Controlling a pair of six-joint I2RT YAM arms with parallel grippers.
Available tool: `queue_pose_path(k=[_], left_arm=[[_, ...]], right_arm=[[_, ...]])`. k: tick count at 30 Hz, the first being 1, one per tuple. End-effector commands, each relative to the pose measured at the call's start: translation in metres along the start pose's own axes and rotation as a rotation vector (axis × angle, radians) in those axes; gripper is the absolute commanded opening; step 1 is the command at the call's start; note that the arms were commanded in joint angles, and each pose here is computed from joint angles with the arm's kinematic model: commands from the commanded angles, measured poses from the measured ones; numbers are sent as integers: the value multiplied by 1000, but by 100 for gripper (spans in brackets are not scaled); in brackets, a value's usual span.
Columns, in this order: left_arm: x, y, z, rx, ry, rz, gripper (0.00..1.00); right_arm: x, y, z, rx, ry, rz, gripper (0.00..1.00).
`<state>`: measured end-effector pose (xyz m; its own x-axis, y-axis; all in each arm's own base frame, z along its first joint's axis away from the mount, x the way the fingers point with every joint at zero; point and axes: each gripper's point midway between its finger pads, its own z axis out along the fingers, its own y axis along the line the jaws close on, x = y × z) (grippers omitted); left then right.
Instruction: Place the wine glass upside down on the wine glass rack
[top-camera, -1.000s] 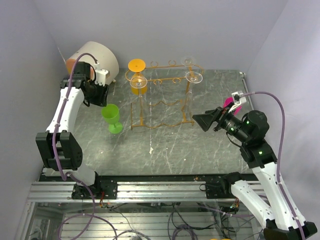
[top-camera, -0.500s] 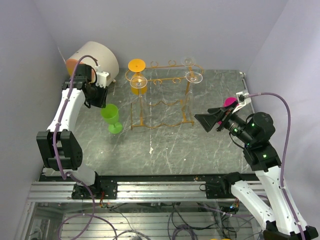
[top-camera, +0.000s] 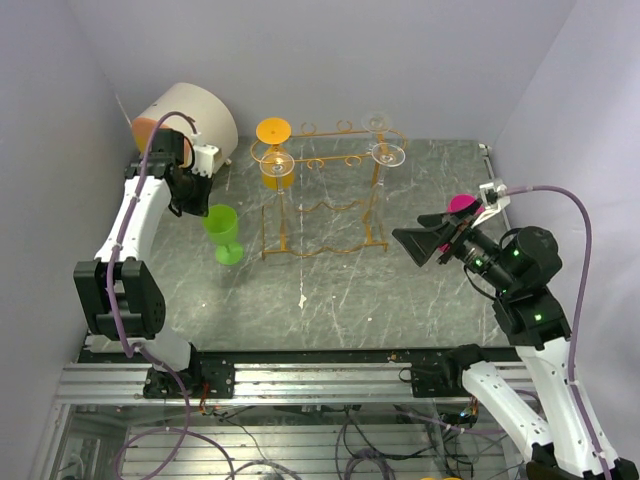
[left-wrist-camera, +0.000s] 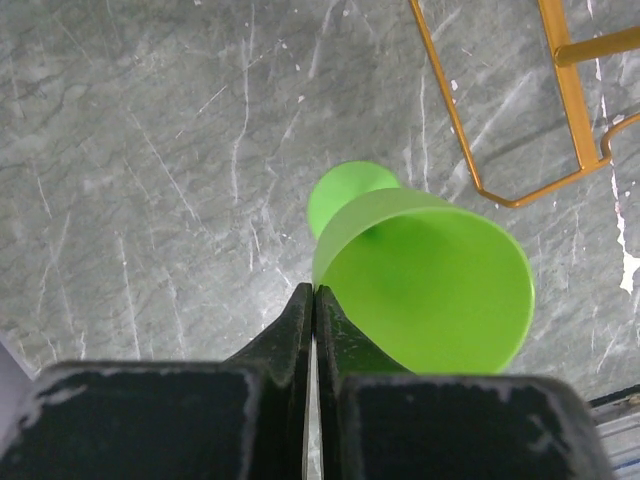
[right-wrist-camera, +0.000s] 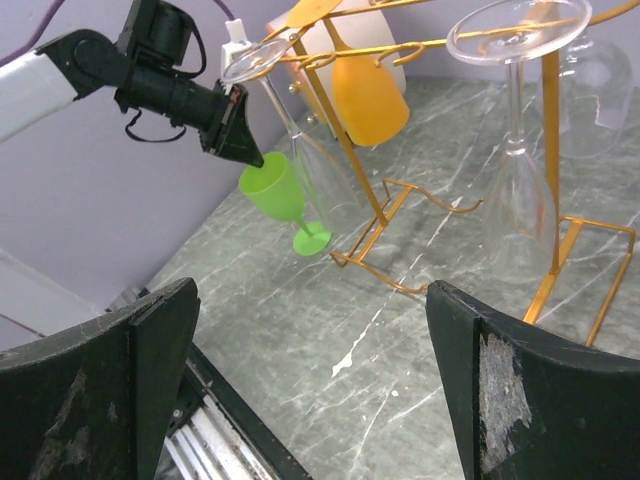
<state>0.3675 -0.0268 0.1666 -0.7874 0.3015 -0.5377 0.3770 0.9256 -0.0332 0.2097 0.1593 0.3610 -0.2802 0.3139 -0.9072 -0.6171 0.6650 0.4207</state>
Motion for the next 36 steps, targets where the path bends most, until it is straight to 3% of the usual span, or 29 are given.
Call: queue_pose_path(k=[1,6,12,16,19,23,26,30,36], left_arm=[[-15,-9,-30,11,-41,19,7],[-38,-12,-114,-93,-188,69,7],[-45,-14,-225,-298,-426,140,7],[-45,-22,-285,-375,-574,175,7],[-51,-35,-338,-418,-736,203,7],[-55,-50,-409,-507,-972,224,7],[-55,-61,-443,-540,-1095,246,7],[-57,-71,-466,-545,-1199,257,7],[-52,-83,-474,-546,-1320,307,7]], right_arm=[[-10,17,-10,-48,-2,-20,95],[-33,60,-21,-218,-30,3,95],[-35,113,-31,-552,10,175,89],[-71,133,-36,-583,-25,136,92],[-96,143,-25,-633,-32,225,98],[-124,130,27,-613,-40,490,100],[-126,140,88,-517,96,662,94],[-97,195,147,-477,293,817,83],[-78,249,187,-524,361,972,68]])
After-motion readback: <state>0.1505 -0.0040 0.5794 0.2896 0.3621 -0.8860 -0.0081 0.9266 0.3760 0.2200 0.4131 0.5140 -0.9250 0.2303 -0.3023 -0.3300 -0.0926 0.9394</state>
